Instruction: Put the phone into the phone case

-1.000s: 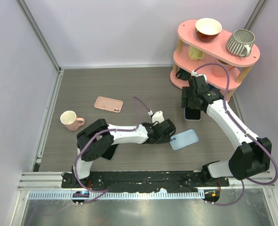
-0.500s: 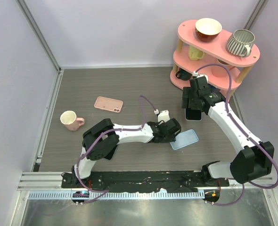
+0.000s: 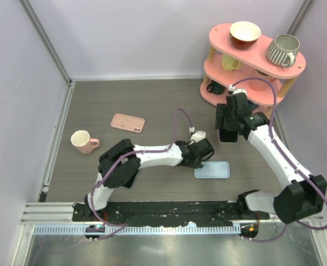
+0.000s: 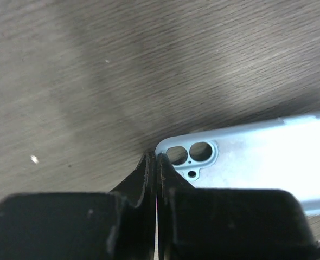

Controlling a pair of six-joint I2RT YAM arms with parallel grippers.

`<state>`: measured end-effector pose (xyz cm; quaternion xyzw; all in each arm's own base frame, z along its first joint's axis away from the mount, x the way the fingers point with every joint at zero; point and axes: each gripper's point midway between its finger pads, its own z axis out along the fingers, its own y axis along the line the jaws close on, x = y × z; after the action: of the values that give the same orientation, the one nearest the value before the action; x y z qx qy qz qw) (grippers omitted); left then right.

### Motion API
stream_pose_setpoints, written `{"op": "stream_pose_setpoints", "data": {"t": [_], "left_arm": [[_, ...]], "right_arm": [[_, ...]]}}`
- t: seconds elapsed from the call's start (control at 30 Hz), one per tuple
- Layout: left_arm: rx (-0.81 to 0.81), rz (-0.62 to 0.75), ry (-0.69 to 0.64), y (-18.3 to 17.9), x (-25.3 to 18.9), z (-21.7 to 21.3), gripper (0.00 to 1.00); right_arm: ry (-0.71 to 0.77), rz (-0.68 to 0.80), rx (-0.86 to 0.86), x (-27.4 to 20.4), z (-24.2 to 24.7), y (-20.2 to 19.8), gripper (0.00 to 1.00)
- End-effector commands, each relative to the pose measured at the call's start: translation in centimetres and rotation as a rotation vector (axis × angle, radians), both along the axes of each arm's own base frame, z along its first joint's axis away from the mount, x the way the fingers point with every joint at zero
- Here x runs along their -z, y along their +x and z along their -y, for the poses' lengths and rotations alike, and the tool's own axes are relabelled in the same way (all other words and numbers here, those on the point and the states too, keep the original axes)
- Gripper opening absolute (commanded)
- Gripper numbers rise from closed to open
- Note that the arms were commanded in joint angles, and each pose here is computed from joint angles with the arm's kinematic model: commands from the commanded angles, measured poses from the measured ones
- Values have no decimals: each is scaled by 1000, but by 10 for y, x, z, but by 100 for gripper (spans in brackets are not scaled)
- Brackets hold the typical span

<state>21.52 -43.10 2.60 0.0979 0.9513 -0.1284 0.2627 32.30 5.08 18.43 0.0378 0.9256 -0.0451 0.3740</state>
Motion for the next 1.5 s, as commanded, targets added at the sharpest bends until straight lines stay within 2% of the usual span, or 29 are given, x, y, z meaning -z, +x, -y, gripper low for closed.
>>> {"op": "stream_pose_setpoints", "data": {"t": [0.0,0.03,0.07,0.1,0.17,0.23,0.37,0.53,0.63,0.77,0.8,0.83,0.9,0.93,0.97,1.03,1.1,1.23,1.3,1.47], "left_arm": [[189,-1,78,22,-15,-35,0],[229,-31,39,21,-22,-36,0],[214,-35,20,37,-24,-48,0],[253,-4,-7,44,-40,-53,0],[291,-33,-64,54,-46,-67,1],[324,-14,-42,67,-55,-84,1],[395,13,122,76,-58,-109,0],[542,17,184,79,-43,-111,0],[542,28,201,88,-41,-118,0],[515,122,202,104,-70,-124,2],[504,142,198,108,-77,-125,5],[477,170,197,116,-86,-128,21],[438,199,167,123,-104,-132,37],[415,208,143,129,-112,-136,55],[397,211,127,131,-117,-138,60],[340,229,92,135,-133,-147,67],[252,266,43,137,-157,-157,68],[52,370,-97,140,-201,-189,96],[-4,431,-140,137,-221,-201,99],[-96,561,-233,114,-258,-228,100]], "right_arm": [[76,177,-79,-36,-15,10,49],[117,179,-138,-34,-26,7,49],[141,194,-169,-35,-33,7,49],[156,228,-181,-40,-37,11,49],[151,259,-177,-38,-38,11,48],[139,247,-191,-27,-39,9,49],[141,212,-223,-8,-43,8,49],[138,214,-254,-3,-49,4,49],[136,208,-277,0,-51,2,49],[131,200,-290,5,-53,0,49],[126,195,-299,7,-53,-1,49],[128,193,-316,7,-56,-3,49],[124,190,-345,8,-60,-5,49],[119,190,-360,8,-62,-6,49],[117,188,-374,9,-64,-7,49],[104,182,-401,12,-67,-9,49],[98,177,-442,13,-75,-13,49],[135,168,-653,19,-116,-27,49],[119,149,-760,27,-138,-33,49],[41,117,-847,47,-167,-32,50]]}}
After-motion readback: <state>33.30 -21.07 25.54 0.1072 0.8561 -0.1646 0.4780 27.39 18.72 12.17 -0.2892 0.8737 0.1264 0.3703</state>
